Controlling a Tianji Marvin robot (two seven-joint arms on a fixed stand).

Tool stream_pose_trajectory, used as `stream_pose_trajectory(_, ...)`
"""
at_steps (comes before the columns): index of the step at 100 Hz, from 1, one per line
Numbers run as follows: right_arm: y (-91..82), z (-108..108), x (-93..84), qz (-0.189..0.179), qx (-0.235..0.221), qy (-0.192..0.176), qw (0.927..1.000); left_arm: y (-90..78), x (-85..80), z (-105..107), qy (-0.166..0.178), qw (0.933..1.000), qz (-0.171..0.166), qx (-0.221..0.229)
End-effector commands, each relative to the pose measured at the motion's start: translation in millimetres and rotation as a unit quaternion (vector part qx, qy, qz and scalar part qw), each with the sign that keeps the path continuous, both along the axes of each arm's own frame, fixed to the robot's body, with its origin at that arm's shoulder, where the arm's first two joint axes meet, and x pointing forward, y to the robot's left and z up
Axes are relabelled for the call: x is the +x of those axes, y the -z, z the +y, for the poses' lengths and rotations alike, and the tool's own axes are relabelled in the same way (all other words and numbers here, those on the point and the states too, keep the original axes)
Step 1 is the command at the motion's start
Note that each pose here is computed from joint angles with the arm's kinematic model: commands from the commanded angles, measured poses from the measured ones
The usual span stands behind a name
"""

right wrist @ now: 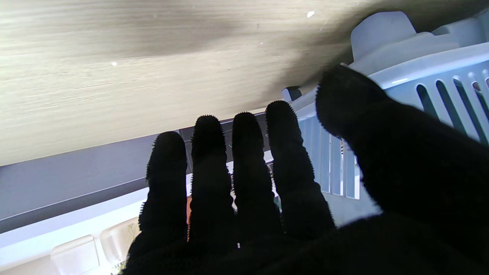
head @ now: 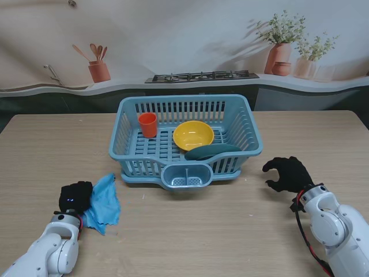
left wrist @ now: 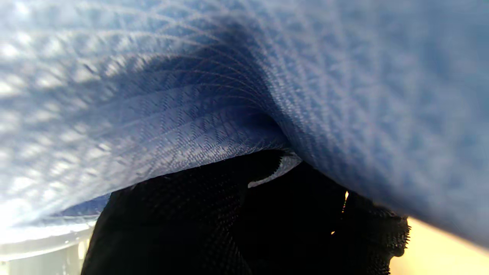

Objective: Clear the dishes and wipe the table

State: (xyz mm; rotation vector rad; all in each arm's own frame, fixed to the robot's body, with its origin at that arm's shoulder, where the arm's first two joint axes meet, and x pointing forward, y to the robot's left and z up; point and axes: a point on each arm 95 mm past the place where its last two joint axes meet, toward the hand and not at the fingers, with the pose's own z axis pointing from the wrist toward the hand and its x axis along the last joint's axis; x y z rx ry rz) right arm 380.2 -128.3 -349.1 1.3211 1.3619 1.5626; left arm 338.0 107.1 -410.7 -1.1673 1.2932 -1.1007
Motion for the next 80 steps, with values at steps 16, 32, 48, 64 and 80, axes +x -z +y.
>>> stream_pose_trajectory(16,1.7,1.9,-1.0,0.006,-0.001,-0.003,1.0000,17.9,25.8,4.2,-0.018,0.9997,0.017,-0.006)
stream_pose_trajectory(32,0.8,0.9,-0.2,0.004,-0.002,-0.002,1.0000,20.2,33.8,3.3,-0.023,0.9995,0.023,-0.002)
stream_pose_trajectory(48,1.2,0.6,-0.5,0.004,-0.003,0.000,1.0000,21.0,25.5,3.1,-0.030,0.9994,0.020,-0.002)
stream_pose_trajectory(64,1.5,0.8,-0.8,0.006,-0.003,-0.001,1.0000,16.7,6.4,3.3,-0.042,0.9988,0.021,0.011)
stream_pose_trajectory(80,1.1,1.1,-0.7,0.006,-0.003,-0.003,1.0000,9.9,-12.5,4.3,-0.053,0.9977,0.034,0.026)
